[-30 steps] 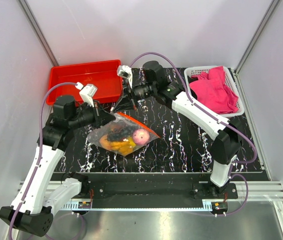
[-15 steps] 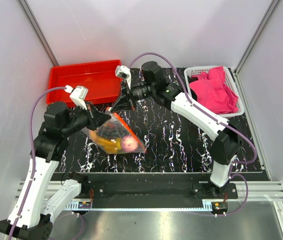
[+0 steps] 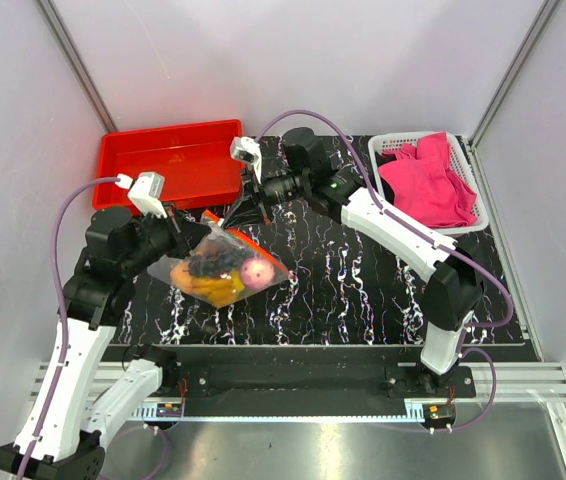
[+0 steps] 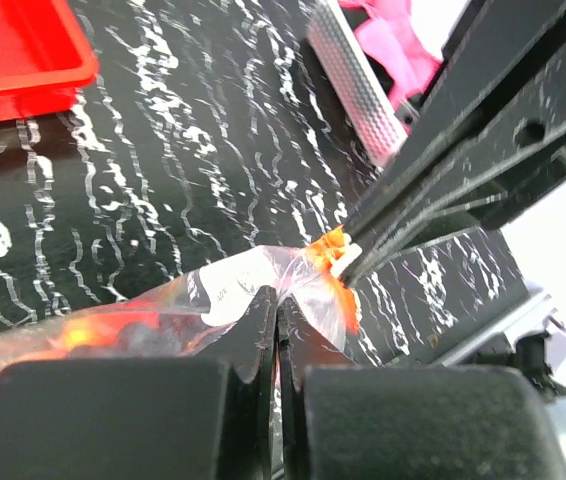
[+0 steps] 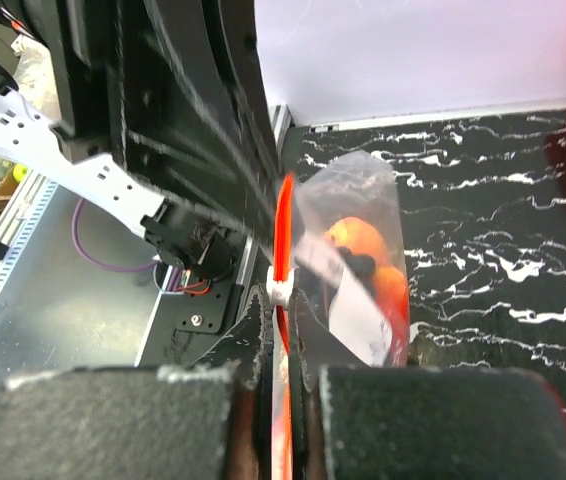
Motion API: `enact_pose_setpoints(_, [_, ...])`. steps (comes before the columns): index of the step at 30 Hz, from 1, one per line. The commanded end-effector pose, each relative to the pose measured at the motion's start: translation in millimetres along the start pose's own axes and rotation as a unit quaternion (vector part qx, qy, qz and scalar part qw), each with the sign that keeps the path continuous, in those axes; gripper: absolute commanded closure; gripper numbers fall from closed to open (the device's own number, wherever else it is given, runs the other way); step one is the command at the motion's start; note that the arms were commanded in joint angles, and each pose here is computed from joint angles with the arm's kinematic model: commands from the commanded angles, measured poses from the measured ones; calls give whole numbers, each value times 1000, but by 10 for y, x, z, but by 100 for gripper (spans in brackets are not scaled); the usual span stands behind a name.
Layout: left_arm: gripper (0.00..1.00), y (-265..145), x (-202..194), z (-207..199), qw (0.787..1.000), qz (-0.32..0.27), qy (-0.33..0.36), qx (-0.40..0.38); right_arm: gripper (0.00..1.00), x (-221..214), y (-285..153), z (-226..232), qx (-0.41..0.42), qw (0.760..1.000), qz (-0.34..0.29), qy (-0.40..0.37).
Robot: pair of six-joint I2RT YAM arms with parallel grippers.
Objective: Open the zip-top bag and remove the fake food
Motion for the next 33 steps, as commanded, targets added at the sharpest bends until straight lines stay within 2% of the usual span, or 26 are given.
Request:
enact_pose_setpoints(1, [100,-154,482,31,993,-108,9,48,100,90,-119,120,3,1000,-4,-21])
enact_pose_setpoints(7, [100,-372,646,73,984,-156,18,90,100,67,-126,94,-6,1000,-1,-25])
enact_pose_setpoints(11, [100,-625,712,180,968,-202,10,146,100,29,-142,88,-8,1000,5,-29])
enact_pose_setpoints(19, [100,-1174,833,406,919,-300,-11,256,100,-77,-146,56,-5,999,18,-35])
enact_pose_setpoints(29, [100,-1589,959,477,881,-347,8,320,100,-203,-121,16,7,999,34,-34])
enact_pose_setpoints(33, [100,-1676,1001,481,873,-356,12,332,100,-222,-104,11,16,999,36,-31])
Point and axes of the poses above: each gripper's point midway between its finger pads, its own y axis out along the fingers, its own z axis along the line the jaws close on, x = y × z, the point moved 3 cm from there along -y, back along the fingers, and after that the axes turned 6 degrees about y, right-handed, at the moved point
